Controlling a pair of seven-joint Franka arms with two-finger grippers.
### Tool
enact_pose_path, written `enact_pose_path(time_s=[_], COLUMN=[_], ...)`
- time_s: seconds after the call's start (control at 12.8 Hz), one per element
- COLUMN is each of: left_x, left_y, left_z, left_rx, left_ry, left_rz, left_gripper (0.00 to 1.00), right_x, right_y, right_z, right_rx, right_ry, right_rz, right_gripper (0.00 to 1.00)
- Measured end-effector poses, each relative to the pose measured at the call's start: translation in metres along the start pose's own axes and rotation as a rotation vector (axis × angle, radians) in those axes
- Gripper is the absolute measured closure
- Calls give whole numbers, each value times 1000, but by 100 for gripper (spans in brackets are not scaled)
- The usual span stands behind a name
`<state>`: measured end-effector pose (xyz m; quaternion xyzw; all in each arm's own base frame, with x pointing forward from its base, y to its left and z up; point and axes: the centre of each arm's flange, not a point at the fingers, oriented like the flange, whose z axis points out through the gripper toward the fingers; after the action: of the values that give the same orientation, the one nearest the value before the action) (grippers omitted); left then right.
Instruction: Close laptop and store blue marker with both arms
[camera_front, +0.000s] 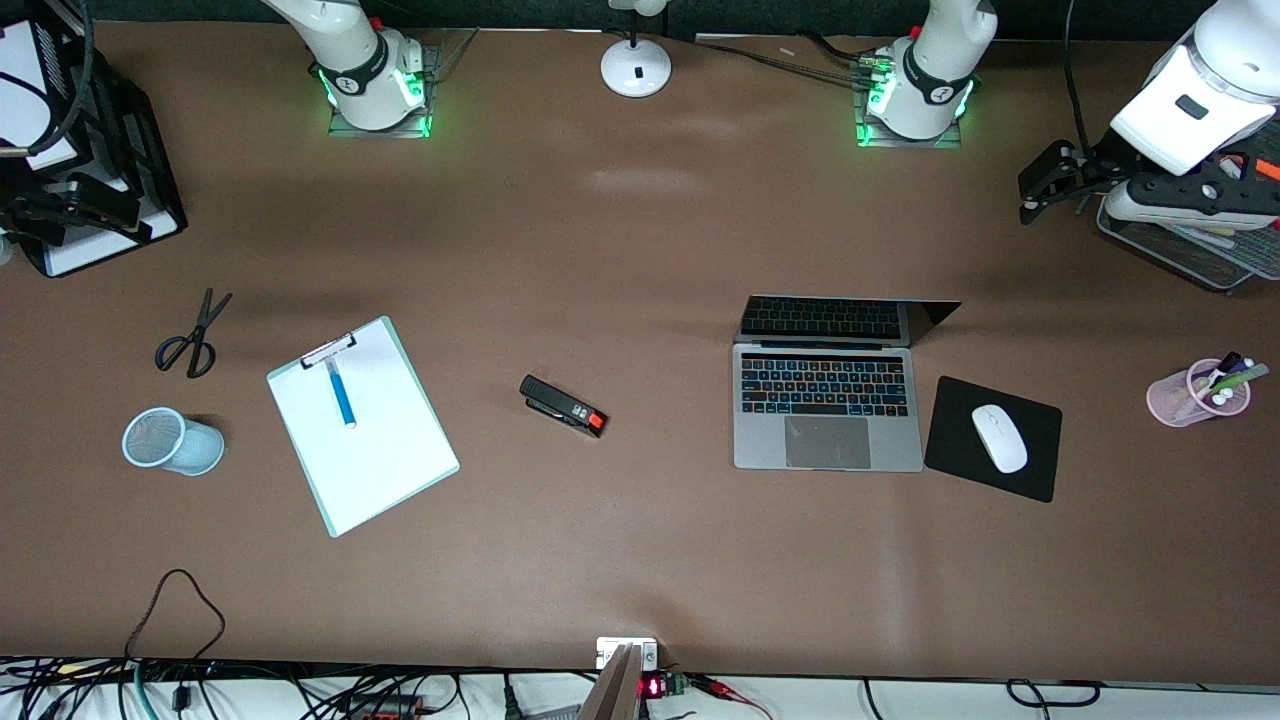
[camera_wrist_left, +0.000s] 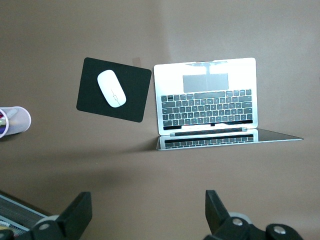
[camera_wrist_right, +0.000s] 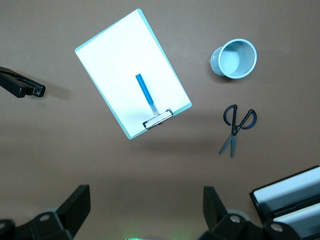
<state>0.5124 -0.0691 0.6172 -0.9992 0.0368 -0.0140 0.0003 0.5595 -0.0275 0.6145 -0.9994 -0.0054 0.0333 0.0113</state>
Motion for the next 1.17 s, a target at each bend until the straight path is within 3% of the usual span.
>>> enact_pose_path(time_s=[0.47,0.94,1.17], left_x=[1,1,1], left_y=[0,0,0], left_z=[1,1,1], left_rx=[0,-1,-1], left_ry=[2,5,5], left_rz=[0,0,0], left_gripper=[0,0,0], right_x=[1,33,63], right_y=[0,0,-7], right_z=[5,65,95], right_rx=[0,-33,-47], right_ry=[-17,-115,-59], right_rz=[-12,-16,-30], right_gripper=[0,0,0])
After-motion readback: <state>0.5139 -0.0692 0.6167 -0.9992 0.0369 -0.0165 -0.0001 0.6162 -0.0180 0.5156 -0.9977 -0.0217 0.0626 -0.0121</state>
